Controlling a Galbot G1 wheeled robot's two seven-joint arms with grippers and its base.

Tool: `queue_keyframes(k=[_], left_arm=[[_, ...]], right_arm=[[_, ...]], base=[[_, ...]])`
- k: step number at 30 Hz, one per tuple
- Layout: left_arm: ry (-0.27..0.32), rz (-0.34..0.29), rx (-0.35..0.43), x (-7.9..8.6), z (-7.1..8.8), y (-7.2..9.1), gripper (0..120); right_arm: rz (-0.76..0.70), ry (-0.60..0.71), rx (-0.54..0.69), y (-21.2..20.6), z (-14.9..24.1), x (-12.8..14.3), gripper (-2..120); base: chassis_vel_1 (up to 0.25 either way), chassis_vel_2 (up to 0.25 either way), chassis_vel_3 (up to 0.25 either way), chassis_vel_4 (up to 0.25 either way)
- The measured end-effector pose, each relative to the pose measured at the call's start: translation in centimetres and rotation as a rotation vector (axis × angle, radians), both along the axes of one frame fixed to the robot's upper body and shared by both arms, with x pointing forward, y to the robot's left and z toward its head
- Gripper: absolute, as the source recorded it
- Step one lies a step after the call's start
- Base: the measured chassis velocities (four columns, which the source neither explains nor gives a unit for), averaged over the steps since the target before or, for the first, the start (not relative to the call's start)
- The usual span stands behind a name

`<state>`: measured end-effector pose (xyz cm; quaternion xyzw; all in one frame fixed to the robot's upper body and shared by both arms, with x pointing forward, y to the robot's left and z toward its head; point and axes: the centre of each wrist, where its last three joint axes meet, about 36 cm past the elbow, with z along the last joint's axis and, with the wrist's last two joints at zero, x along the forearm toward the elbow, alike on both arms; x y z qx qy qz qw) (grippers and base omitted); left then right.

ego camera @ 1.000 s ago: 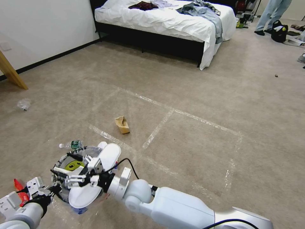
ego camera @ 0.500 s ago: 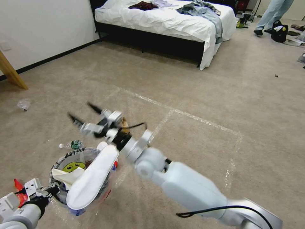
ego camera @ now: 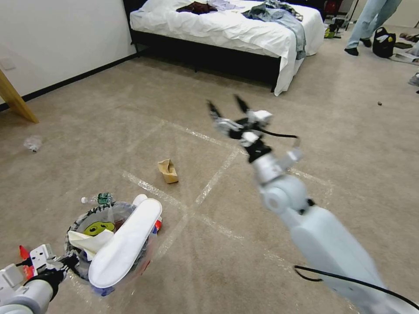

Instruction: Pick up the trash bin and place the garbage on the floor into it.

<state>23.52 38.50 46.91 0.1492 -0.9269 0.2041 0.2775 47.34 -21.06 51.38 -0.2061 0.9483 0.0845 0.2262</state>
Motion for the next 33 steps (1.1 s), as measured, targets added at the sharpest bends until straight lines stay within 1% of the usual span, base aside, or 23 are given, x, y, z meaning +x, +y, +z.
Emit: queue_keyframes(k=[1, 2, 4, 7, 9, 10, 12, 17, 23, 33], left_arm=[[-0.001, 0.001, 0.003, -0.1, 0.1, 0.0, 1], [-0.001, 0.001, 0.003, -0.1, 0.1, 0.0, 1], [-0.003, 0.001, 0.004, -0.2, 0.1, 0.0, 1], [-0.003, 0.002, 0.004, -0.3, 0.1, 0.0, 1], [-0.006, 0.005, 0.004, -0.4, 0.2, -0.2, 1], [-0.006, 0.005, 0.004, -0.4, 0.2, -0.2, 1], [-0.008, 0.007, 0.004, -0.5, 0.2, -0.3, 1], [-0.007, 0.012, 0.010, -0.7, 0.1, -0.4, 1], [-0.005, 0.014, 0.013, -0.9, 0.1, -0.2, 1], [-0.004, 0.017, 0.011, -0.9, 0.0, 0.0, 1]], right_arm=[[-0.047, 0.001, -0.008, -0.9, -0.3, -0.4, 100], [-0.047, 0.001, -0.008, -0.9, -0.3, -0.4, 100], [-0.130, -0.009, -0.019, -2.8, -0.8, -1.1, 100], [-0.158, -0.015, -0.022, -3.6, -0.9, -1.4, 100], [-0.219, -0.024, -0.033, -5.8, -1.2, -2.2, 100], [-0.219, -0.024, -0.033, -5.8, -1.2, -2.2, 100], [-0.261, -0.036, -0.049, -7.5, -1.7, -2.8, 100], [-0.308, -0.031, -0.059, -9.2, -2.9, -3.7, 100], [-0.319, -0.012, -0.043, -9.4, -3.7, -4.2, 100], [-0.312, 0.012, -0.024, -8.7, -4.6, -4.0, 100]], base=[[0.000, 0.000, 0.000, 0.000], [0.000, 0.000, 0.000, 0.000], [0.000, 0.000, 0.000, 0.000], [0.000, 0.000, 0.000, 0.000], [0.000, 0.000, 0.000, 0.000], [0.000, 0.000, 0.000, 0.000], [0.000, 0.000, 0.000, 0.000], [0.000, 0.000, 0.000, 0.000], [0.000, 0.000, 0.000, 0.000], [0.000, 0.000, 0.000, 0.000]])
